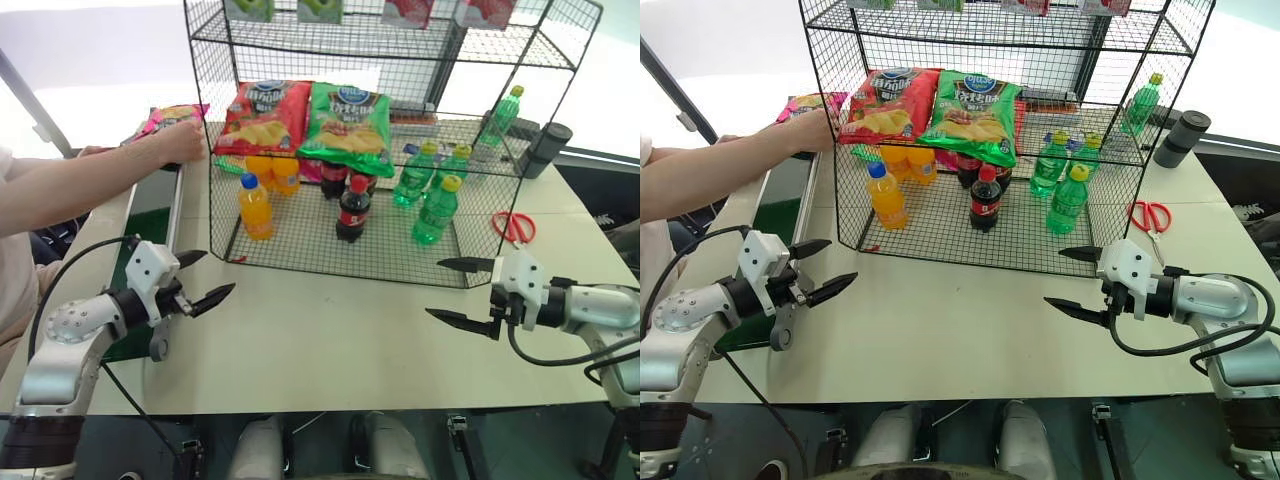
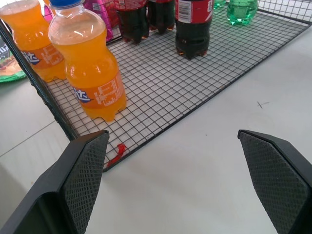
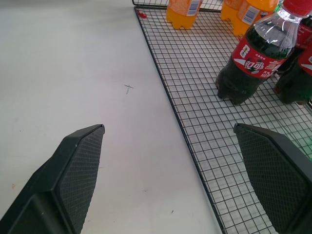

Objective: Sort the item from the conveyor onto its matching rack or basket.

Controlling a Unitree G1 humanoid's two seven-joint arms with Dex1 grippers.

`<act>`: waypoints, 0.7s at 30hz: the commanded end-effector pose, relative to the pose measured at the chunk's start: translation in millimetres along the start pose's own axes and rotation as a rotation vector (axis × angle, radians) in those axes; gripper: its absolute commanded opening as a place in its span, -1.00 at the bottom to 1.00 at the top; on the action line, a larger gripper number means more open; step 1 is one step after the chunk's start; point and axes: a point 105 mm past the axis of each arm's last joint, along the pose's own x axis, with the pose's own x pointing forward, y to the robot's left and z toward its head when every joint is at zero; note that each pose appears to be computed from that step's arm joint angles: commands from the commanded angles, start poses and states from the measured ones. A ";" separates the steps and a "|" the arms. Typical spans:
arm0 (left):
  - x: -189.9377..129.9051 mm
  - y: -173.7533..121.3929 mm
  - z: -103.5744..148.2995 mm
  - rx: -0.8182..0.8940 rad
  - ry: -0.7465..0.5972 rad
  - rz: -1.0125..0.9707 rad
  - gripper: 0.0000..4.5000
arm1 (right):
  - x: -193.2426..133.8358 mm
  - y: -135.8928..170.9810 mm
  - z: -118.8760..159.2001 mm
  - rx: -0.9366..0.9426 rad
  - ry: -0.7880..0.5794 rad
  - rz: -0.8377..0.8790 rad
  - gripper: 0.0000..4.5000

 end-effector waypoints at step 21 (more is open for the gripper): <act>-25.6 9.0 9.4 0.078 -0.019 0.075 1.00 | 27.0 0.5 29.4 0.114 -0.193 0.033 0.97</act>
